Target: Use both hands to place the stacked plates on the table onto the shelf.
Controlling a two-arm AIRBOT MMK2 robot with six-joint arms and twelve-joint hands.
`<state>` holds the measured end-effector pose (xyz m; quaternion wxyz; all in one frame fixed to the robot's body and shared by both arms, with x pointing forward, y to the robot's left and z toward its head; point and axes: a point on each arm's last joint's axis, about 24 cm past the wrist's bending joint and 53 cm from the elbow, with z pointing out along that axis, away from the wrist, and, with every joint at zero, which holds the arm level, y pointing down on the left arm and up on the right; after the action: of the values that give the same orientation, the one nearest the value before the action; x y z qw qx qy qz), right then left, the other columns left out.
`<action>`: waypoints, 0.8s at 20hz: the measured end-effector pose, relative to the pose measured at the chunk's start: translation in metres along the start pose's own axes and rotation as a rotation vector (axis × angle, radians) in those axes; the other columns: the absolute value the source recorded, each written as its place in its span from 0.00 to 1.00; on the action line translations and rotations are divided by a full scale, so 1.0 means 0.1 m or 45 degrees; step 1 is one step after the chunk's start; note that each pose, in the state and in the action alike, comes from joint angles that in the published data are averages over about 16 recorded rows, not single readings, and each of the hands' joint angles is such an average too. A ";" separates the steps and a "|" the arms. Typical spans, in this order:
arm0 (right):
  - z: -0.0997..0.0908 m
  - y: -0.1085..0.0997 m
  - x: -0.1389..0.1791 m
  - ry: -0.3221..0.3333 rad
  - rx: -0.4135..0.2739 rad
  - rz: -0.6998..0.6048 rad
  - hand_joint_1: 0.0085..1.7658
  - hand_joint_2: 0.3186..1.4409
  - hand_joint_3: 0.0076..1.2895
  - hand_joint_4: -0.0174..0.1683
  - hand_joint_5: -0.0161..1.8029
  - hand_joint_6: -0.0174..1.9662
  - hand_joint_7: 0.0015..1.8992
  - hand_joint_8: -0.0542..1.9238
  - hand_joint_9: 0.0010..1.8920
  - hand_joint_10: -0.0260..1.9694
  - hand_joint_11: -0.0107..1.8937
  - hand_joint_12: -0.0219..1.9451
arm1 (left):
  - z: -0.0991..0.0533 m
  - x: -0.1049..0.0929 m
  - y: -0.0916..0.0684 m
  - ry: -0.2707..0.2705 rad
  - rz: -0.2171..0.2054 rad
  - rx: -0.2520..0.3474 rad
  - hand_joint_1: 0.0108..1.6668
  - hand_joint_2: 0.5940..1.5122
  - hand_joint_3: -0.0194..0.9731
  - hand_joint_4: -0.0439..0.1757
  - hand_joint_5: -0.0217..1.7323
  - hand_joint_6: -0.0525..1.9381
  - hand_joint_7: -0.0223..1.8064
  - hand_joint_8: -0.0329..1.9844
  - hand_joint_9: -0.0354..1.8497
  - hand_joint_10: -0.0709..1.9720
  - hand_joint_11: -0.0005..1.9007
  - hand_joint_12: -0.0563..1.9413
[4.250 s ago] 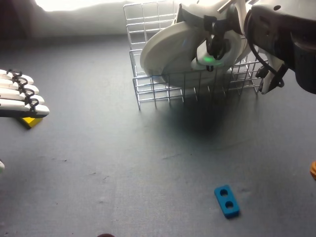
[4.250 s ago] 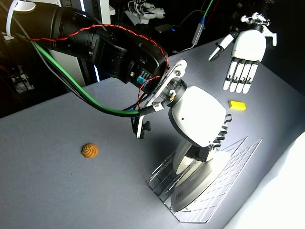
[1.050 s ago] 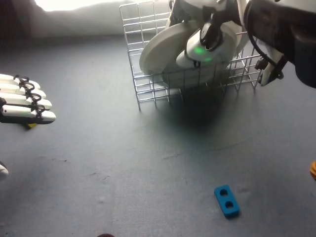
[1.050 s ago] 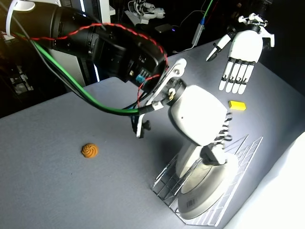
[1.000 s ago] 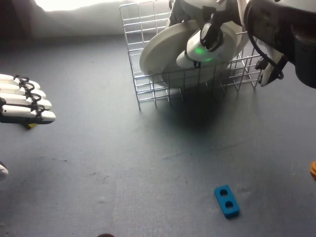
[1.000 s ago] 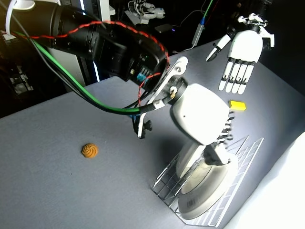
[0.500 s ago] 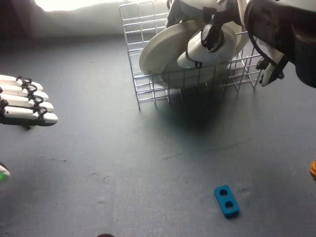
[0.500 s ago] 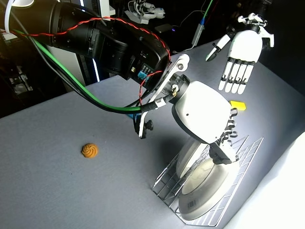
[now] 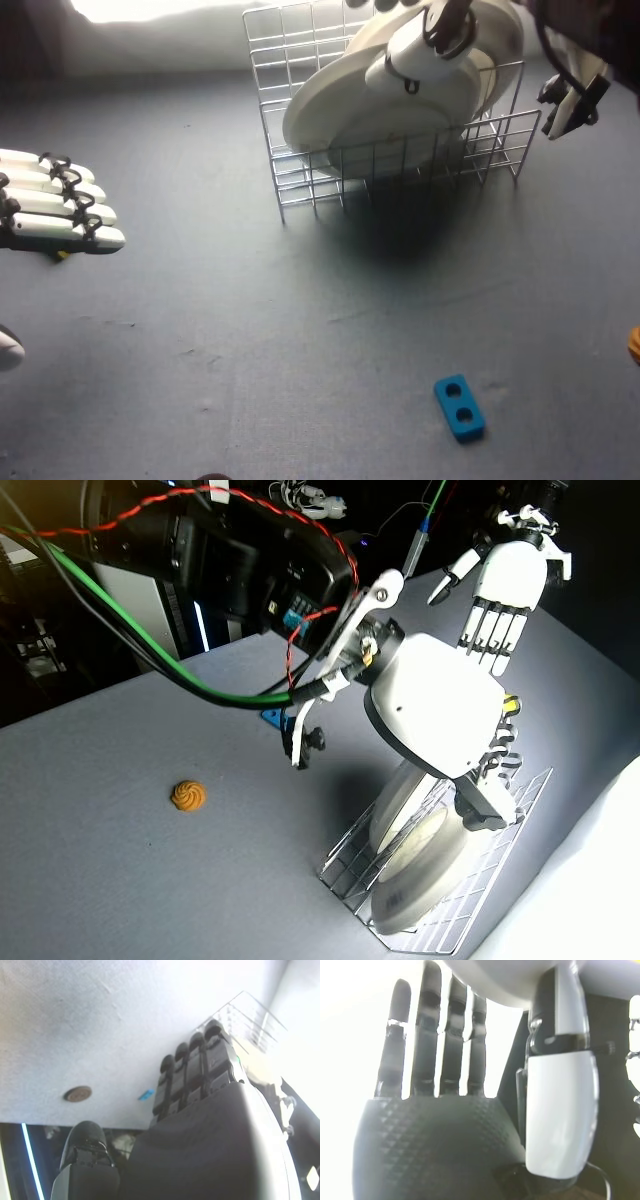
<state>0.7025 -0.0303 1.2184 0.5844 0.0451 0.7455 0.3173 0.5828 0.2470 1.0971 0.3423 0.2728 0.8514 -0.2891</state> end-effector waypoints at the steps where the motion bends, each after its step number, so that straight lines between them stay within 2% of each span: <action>1: -0.04 0.03 -0.03 -0.009 -0.010 -0.006 0.61 0.54 0.01 0.09 0.42 0.02 0.46 0.04 0.47 0.02 0.18 0.60 | 0.00 0.00 -0.02 -0.001 -0.001 0.009 0.01 0.59 0.04 0.21 0.05 0.03 0.04 0.02 0.03 0.04 0.01 0.03; 10: -0.57 0.31 -0.07 -0.042 -0.117 -0.082 0.61 0.54 0.01 0.10 0.42 0.02 0.45 0.04 0.47 0.02 0.16 0.61 | -0.06 -0.06 -0.26 -0.024 0.005 0.113 0.01 0.60 0.04 0.20 0.03 0.03 0.03 0.02 0.03 0.04 0.01 0.03; 16: -0.91 0.49 0.05 -0.047 -0.244 -0.123 0.60 0.54 0.01 0.11 0.42 0.02 0.45 0.04 0.46 0.02 0.16 0.61 | -0.14 -0.08 -0.43 -0.040 0.017 0.181 0.01 0.60 0.04 0.21 0.02 0.03 0.02 0.02 0.03 0.04 0.01 0.03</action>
<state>0.6045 -0.0271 1.2505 0.6144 -0.0411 0.7021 0.3576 0.5528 0.2249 1.1249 0.3372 0.2975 0.8214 -0.3507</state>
